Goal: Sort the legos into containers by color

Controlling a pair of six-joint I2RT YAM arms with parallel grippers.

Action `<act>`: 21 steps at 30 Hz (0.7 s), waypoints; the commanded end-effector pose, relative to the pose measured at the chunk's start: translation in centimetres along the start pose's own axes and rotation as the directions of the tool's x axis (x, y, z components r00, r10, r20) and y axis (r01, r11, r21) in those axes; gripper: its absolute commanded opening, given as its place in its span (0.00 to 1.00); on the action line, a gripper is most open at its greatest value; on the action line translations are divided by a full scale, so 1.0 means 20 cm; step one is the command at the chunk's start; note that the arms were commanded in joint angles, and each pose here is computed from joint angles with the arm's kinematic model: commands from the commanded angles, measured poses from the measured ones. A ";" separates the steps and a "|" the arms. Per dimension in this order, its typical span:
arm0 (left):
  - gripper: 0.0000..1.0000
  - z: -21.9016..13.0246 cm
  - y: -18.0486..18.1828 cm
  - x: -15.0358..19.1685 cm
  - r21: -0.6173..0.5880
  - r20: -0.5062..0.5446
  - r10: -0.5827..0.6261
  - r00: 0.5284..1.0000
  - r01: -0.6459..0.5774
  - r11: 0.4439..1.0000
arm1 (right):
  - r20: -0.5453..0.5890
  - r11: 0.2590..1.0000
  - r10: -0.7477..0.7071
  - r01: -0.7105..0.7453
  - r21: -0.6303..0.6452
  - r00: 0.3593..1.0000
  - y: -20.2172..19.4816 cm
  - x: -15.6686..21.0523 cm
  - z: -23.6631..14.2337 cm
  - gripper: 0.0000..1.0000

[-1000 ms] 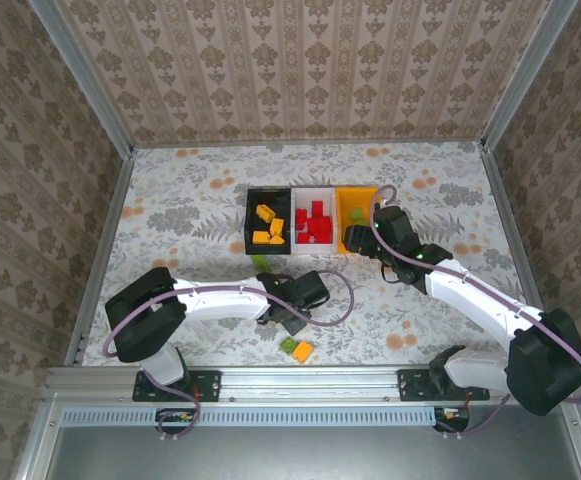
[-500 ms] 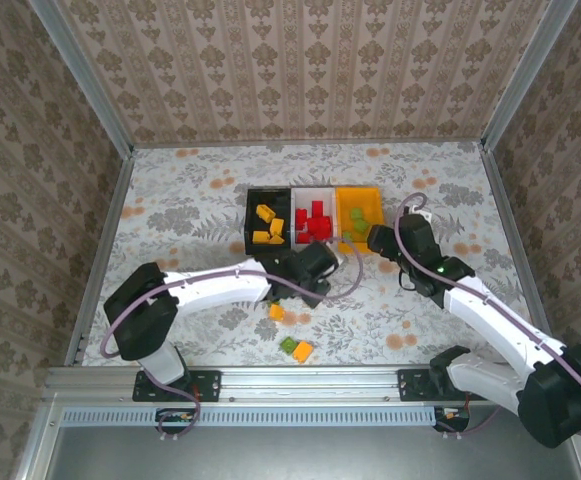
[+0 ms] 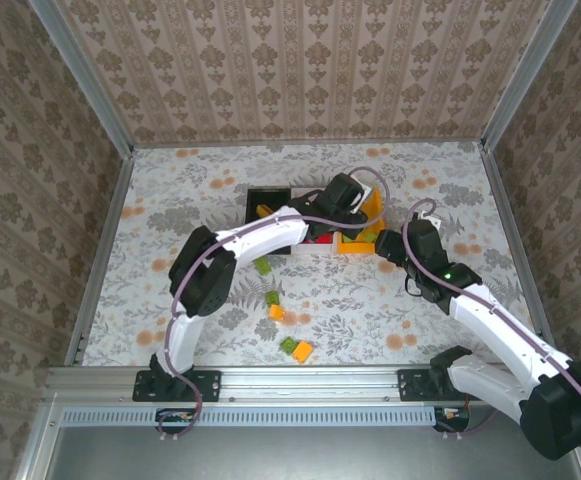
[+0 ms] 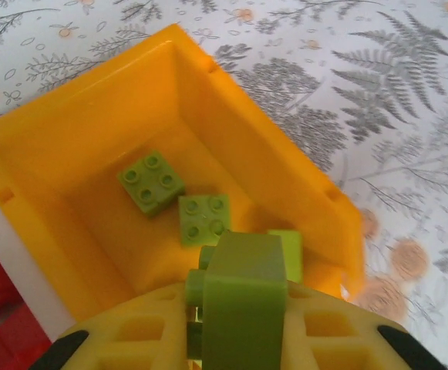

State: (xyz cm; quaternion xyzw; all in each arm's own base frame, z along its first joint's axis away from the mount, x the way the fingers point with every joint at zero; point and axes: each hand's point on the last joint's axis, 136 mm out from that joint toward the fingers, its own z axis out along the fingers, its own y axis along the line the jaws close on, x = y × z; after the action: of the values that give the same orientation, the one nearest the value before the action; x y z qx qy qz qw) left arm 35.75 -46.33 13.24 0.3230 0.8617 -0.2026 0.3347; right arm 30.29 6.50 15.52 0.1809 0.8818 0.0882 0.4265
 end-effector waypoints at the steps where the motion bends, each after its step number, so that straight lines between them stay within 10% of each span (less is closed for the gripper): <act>1: 0.36 -0.02 0.01 -0.12 0.017 0.027 -0.039 0.999 0.039 0.999 | -0.015 1.000 -0.005 0.005 0.013 1.000 -0.03 0.02 -0.02 0.81; 13: 0.88 -0.53 0.11 -0.32 0.102 0.245 -0.211 0.946 0.191 0.976 | -0.159 0.962 -0.221 0.188 -0.200 0.962 0.18 0.27 -0.03 0.81; 21: 1.00 -1.01 0.25 -0.01 0.019 0.309 -0.254 0.917 0.261 0.965 | -0.280 0.729 -0.645 0.462 -0.505 0.711 0.52 0.82 -0.21 0.82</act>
State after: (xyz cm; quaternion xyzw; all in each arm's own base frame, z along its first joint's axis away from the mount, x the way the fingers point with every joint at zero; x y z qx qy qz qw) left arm 31.26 -33.99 27.81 0.1968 0.8236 -0.3004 0.4390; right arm 22.55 20.34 10.07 -0.1341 0.9324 0.1677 0.2907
